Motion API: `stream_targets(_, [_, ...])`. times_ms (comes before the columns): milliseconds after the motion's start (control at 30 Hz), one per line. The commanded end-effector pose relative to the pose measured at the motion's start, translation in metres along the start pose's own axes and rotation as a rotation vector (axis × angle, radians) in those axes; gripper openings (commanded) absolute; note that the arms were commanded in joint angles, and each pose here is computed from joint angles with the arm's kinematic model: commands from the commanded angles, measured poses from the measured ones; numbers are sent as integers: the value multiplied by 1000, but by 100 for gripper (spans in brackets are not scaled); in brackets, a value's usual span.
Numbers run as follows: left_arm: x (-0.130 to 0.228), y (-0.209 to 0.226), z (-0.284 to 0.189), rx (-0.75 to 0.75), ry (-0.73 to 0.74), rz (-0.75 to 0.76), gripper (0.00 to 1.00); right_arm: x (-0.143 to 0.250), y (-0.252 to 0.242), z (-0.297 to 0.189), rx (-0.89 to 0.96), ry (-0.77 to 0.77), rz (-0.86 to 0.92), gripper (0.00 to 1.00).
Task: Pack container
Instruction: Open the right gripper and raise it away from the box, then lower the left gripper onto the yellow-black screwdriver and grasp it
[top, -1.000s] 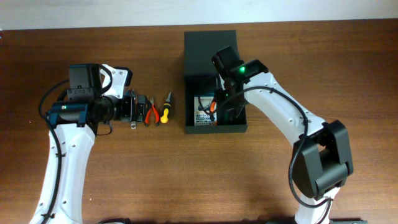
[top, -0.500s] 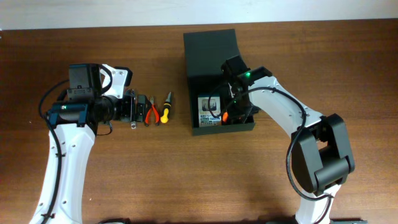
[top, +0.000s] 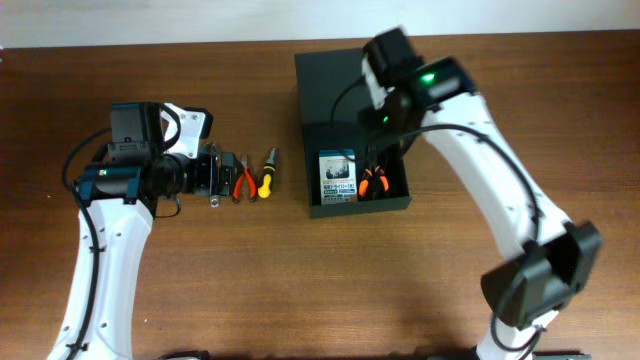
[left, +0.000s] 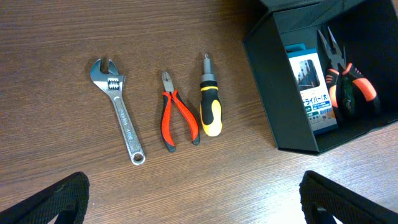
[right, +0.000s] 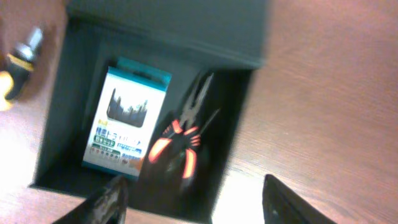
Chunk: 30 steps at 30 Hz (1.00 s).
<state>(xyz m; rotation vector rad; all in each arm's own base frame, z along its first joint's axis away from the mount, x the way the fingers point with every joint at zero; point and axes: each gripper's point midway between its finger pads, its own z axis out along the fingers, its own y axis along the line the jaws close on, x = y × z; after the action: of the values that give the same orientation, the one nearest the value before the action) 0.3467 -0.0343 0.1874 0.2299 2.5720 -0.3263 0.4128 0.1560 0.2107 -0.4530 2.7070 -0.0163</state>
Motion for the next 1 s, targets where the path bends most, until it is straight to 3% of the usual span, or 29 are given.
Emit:
stream_targets(0, [-7,-2,-4,13,-20,17,99,-15,-48,-33,106,-84,83,65])
stream_targets(233, [-4,-7,0,50,-1,-138,100,7,-156,-21,196,-50,438,82])
stream_targets(300, [1,-2,10,39,39,-239,78,19,-187,-15,195,-30,529,82])
stream_targets(400, [12,12,32,-24,109,-299,70,31,-211,-12,169,-20,601,78])
stream_targets(633, [34,12,98,-72,265,-253,68,42,-233,-13,135,-21,673,75])
stream_targets(800, [42,13,118,-193,321,-167,68,41,-230,-12,131,-21,666,76])
stream_targets(967, [41,6,137,-205,333,-120,68,41,-230,-12,131,-17,666,76])
